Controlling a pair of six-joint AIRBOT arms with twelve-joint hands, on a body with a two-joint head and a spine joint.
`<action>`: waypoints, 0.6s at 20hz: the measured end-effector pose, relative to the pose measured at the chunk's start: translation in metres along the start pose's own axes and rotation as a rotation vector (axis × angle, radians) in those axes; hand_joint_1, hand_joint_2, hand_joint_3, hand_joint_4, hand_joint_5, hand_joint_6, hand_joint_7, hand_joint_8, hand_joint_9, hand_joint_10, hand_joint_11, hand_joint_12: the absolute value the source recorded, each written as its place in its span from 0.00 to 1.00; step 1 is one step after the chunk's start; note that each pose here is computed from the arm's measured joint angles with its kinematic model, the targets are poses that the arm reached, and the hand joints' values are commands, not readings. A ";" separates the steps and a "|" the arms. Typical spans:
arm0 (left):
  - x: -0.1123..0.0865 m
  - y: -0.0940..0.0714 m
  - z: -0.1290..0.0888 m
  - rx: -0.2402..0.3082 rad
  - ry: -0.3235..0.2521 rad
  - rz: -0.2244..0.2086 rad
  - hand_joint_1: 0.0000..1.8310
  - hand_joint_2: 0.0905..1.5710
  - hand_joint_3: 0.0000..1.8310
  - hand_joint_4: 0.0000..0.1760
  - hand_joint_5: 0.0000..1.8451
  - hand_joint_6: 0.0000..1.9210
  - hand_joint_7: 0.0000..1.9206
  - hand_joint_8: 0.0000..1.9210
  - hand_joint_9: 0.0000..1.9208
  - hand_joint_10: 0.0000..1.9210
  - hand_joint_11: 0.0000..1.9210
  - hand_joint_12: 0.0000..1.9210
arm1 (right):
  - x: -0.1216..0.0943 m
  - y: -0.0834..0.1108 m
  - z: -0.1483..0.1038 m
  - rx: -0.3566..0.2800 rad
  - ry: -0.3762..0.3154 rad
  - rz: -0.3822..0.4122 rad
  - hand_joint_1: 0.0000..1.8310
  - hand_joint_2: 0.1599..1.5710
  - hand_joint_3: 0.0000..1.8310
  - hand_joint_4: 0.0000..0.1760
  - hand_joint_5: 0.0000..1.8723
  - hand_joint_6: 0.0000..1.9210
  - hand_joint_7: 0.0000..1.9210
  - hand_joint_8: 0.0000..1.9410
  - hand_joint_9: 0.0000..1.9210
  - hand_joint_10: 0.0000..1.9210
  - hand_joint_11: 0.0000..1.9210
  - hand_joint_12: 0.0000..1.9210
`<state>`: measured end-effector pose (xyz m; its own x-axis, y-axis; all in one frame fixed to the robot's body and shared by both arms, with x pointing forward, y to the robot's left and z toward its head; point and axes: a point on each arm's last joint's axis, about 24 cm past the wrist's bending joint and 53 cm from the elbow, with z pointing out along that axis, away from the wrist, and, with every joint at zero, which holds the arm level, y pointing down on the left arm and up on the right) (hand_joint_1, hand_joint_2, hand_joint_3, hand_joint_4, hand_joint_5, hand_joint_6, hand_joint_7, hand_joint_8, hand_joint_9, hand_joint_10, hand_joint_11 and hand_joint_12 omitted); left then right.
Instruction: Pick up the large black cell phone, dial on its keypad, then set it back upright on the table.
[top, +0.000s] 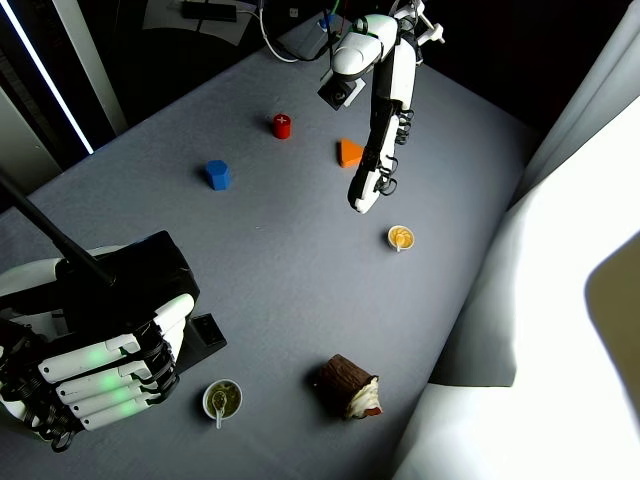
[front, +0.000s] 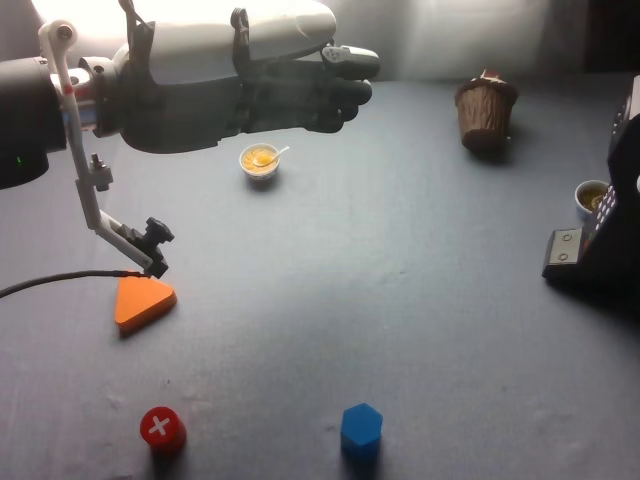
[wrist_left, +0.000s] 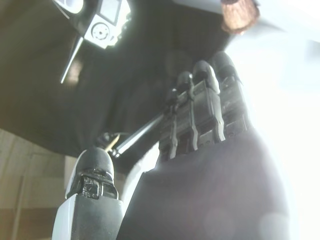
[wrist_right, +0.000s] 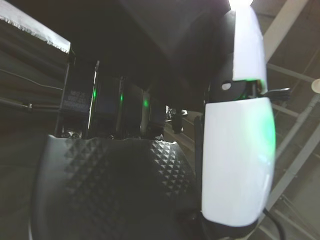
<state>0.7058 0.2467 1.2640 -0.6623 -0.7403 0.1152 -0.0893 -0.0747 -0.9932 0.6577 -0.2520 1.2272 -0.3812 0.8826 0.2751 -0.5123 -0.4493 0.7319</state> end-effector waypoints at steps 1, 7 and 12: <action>0.000 0.000 0.000 0.000 0.000 0.000 0.00 0.73 0.00 0.00 0.07 0.00 0.11 0.00 0.10 0.00 0.00 0.21 | 0.000 0.000 0.000 0.000 0.000 0.000 0.81 0.66 0.00 0.00 0.48 0.47 0.51 0.44 0.51 0.53 0.46 0.80; 0.000 0.000 0.000 0.001 0.000 -0.001 0.00 0.74 0.00 0.00 0.07 0.00 0.11 0.00 0.10 0.00 0.00 0.19 | 0.000 0.000 0.000 0.000 0.001 0.000 0.81 0.70 0.00 0.00 0.43 0.55 0.45 0.53 0.44 0.63 0.42 0.85; -0.001 0.001 0.000 -0.001 -0.003 -0.004 0.00 0.74 0.00 0.00 0.07 0.00 0.11 0.00 0.09 0.00 0.00 0.18 | 0.001 0.000 0.000 0.001 0.004 -0.002 0.68 0.73 0.00 0.00 0.34 0.32 0.35 0.34 0.36 0.33 0.29 0.59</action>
<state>0.7061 0.2477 1.2631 -0.6597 -0.7419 0.1195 -0.0929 -0.0773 -0.9927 0.6574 -0.2511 1.2273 -0.3830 0.8830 0.2713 -0.5124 -0.4474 0.7330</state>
